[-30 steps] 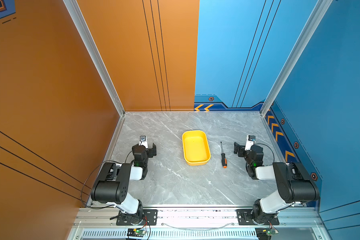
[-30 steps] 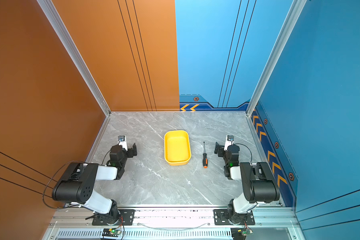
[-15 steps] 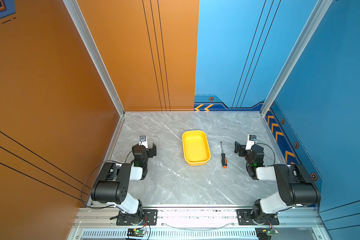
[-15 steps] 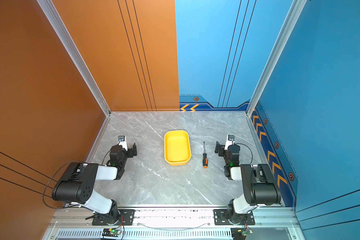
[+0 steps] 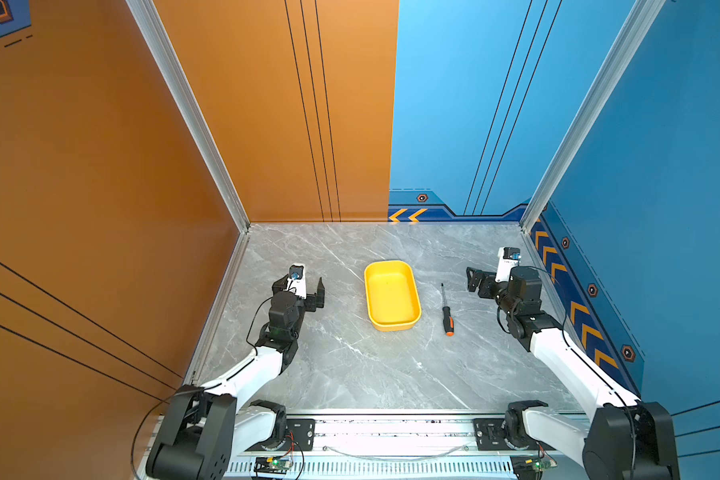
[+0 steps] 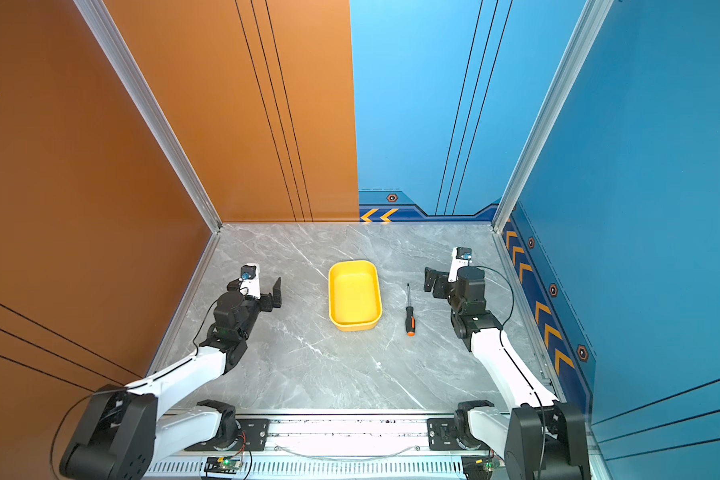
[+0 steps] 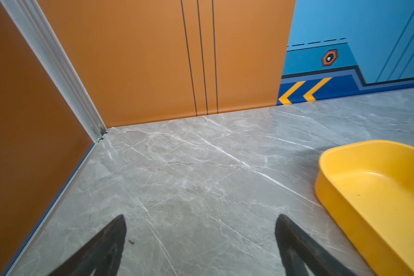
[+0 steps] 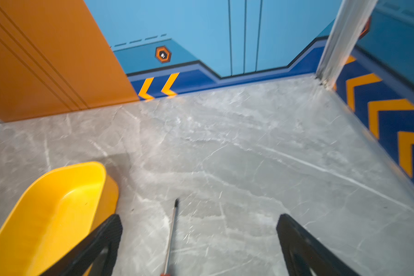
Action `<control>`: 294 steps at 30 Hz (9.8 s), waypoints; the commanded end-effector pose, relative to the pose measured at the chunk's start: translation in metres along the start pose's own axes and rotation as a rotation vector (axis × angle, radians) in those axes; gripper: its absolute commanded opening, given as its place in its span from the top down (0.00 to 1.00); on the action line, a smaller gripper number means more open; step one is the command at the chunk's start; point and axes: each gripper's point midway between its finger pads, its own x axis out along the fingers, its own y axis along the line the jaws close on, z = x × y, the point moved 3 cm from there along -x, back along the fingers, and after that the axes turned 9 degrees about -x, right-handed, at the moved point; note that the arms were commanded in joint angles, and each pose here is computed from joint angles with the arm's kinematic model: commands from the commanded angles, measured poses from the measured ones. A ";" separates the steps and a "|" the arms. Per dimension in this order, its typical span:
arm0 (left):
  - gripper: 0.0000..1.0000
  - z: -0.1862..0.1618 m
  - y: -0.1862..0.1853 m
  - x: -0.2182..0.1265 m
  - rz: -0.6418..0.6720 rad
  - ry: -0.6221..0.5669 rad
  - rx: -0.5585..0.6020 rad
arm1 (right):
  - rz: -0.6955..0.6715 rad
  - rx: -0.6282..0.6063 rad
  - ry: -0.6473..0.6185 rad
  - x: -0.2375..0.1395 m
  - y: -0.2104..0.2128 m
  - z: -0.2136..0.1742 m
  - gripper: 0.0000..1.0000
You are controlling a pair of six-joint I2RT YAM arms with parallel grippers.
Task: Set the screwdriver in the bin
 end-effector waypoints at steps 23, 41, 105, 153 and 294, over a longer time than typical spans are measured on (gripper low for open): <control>0.02 -0.048 -0.036 -0.018 -0.236 0.347 -0.253 | 0.062 0.020 0.558 0.035 0.063 -0.128 0.10; 0.02 -0.050 -0.034 -0.016 -0.229 0.357 -0.264 | 0.058 -0.023 0.617 0.044 0.071 -0.144 0.37; 0.02 -0.052 -0.030 -0.016 -0.227 0.367 -0.295 | 0.087 -0.043 0.303 0.042 0.251 -0.047 1.00; 0.02 -0.056 -0.030 -0.015 -0.231 0.382 -0.304 | 0.020 -0.110 0.538 0.088 0.244 -0.123 0.60; 0.02 -0.080 0.067 0.048 0.098 0.144 -0.065 | -0.288 -0.129 -0.110 0.058 -0.064 -0.077 0.00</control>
